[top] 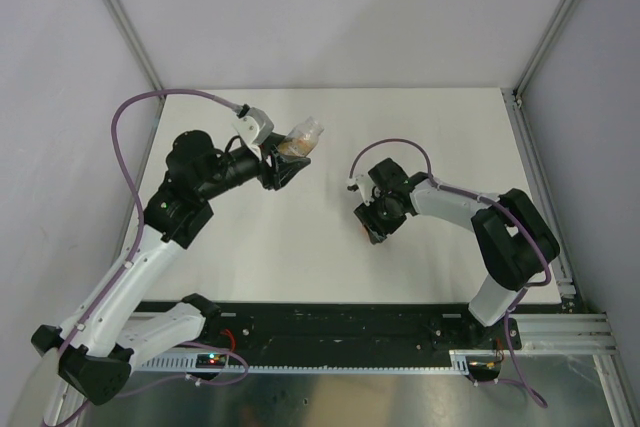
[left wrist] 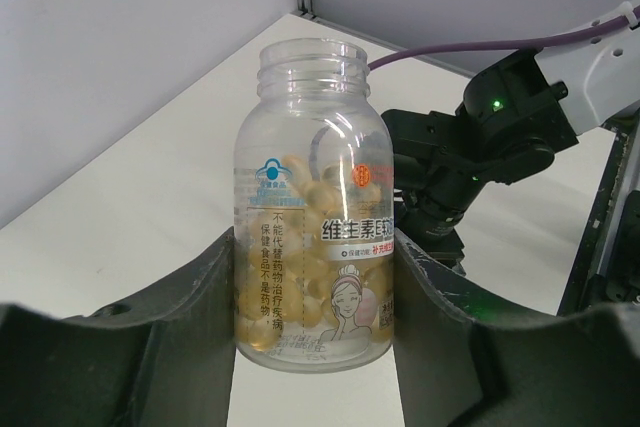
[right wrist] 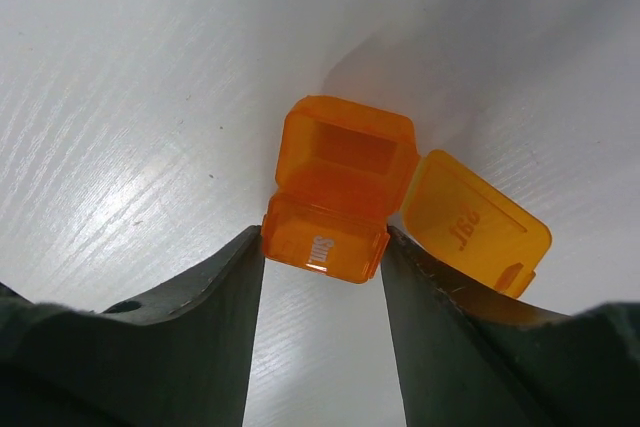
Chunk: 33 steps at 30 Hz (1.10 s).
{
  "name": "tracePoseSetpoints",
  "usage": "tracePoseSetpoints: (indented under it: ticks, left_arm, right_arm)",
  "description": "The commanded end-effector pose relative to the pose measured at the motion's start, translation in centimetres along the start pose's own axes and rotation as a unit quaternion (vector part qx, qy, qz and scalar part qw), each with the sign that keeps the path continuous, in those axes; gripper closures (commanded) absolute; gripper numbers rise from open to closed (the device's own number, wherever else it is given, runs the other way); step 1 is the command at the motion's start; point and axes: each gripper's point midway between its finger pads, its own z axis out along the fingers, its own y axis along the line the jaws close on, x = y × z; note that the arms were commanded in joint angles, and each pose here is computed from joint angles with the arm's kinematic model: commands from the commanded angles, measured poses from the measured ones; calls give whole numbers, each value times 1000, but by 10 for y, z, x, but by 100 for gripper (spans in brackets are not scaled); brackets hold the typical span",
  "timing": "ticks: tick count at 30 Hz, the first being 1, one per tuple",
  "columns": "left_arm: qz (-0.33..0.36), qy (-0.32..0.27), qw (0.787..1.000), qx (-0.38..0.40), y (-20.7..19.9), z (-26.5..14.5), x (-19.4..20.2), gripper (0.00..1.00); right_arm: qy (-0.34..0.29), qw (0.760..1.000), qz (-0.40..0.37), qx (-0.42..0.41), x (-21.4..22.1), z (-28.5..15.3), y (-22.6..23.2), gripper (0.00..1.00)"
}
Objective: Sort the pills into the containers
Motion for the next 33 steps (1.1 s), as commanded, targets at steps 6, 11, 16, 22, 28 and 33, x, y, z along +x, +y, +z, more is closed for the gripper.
tracePoseSetpoints:
  ticks: [6,11,16,22,28,33]
  left_arm:
    - [15,-5,1000,-8,7,0,1,100]
    - [16,0,1000,-8,7,1,6,100]
    - [17,5,1000,-10,8,1,12,100]
    - [17,10,1000,-10,8,2,17,100]
    - [19,12,1000,-10,9,1,19,100]
    - [26,16,1000,-7,8,1,24,100]
  right_arm:
    - [-21,1000,-2,7,-18,-1,-1,49]
    - [-21,1000,-8,3,-20,0,4,51]
    - [-23,1000,-16,1,-24,1,9,51]
    - [-23,999,-22,-3,-29,3,18,51]
    - [-23,999,-29,-12,-32,4,29,45]
    - [-27,999,-30,-18,-34,1,33,37]
